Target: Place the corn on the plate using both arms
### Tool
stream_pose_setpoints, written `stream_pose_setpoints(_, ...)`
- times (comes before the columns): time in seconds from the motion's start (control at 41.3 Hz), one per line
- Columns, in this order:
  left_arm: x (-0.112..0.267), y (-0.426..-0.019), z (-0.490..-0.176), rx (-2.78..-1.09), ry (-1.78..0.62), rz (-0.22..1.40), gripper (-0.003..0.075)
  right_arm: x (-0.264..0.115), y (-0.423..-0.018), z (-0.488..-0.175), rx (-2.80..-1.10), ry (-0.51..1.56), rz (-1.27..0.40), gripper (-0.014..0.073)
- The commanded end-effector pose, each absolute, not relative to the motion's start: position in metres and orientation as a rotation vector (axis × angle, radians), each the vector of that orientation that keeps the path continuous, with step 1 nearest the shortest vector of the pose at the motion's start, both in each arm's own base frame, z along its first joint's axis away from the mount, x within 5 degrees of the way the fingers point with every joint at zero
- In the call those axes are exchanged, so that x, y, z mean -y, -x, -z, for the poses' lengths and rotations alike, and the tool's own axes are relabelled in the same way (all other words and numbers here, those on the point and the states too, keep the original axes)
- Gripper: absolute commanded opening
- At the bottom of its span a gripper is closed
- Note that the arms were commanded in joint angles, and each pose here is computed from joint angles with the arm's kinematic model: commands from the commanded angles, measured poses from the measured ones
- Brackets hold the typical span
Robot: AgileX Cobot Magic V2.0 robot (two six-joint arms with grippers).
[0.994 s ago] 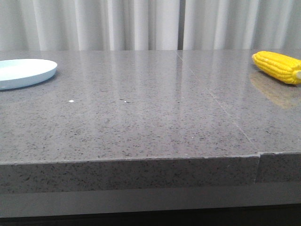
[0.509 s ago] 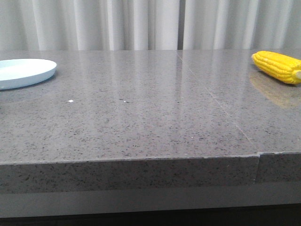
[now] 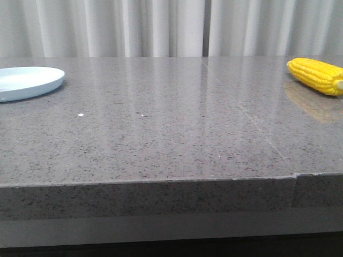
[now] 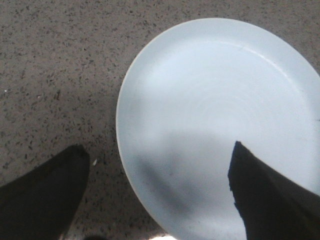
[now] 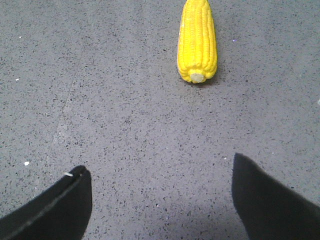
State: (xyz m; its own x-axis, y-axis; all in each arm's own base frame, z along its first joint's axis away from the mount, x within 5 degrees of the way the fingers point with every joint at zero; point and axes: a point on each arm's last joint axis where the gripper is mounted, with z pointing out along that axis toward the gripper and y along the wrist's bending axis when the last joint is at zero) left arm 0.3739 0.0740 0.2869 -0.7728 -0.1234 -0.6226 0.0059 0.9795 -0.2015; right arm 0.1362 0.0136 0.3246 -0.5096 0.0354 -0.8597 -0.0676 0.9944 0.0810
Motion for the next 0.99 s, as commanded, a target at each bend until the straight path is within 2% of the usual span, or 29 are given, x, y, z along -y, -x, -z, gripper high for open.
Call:
stream_pose_setpoints(0.0, -0.078, -0.387, -0.306, -2.343, 0.099, 0.241, 0.0554, -0.013, -0.14, -0.337, -2.015, 0.017, -0.122, 0.0602)
stream_pose_setpoints(0.194, -0.082, -0.406, -0.288, -2.375, 0.105, 0.253, 0.055, -0.013, -0.14, -0.337, -2.015, 0.017, -0.122, 0.0602)
stream_pose_setpoints(0.291, -0.084, -0.411, -0.283, -2.381, 0.107, 0.256, 0.0521, -0.013, -0.14, -0.337, -2.015, 0.017, -0.122, 0.0602)
stream_pose_setpoints(0.533, -0.084, -0.414, -0.273, -2.429, 0.094, 0.275, 0.0324, -0.013, -0.14, -0.337, -2.015, 0.017, -0.122, 0.0602)
stream_pose_setpoints(0.703, -0.084, -0.414, -0.269, -2.447, 0.092, 0.282, 0.0232, -0.013, -0.14, -0.337, -2.015, 0.017, -0.122, 0.0602)
stream_pose_setpoints(0.776, -0.084, -0.415, -0.269, -2.442, 0.094, 0.277, 0.0165, -0.013, -0.14, -0.337, -2.015, 0.017, -0.122, 0.0602)
stream_pose_setpoints(0.921, -0.085, -0.415, -0.27, -2.436, 0.095, 0.273, -0.0016, -0.013, -0.14, -0.337, -2.015, 0.017, -0.122, 0.0602)
stream_pose_setpoints(0.969, -0.084, -0.414, -0.273, -2.428, 0.096, 0.275, -0.002, -0.013, -0.14, -0.337, -2.015, 0.017, -0.122, 0.0602)
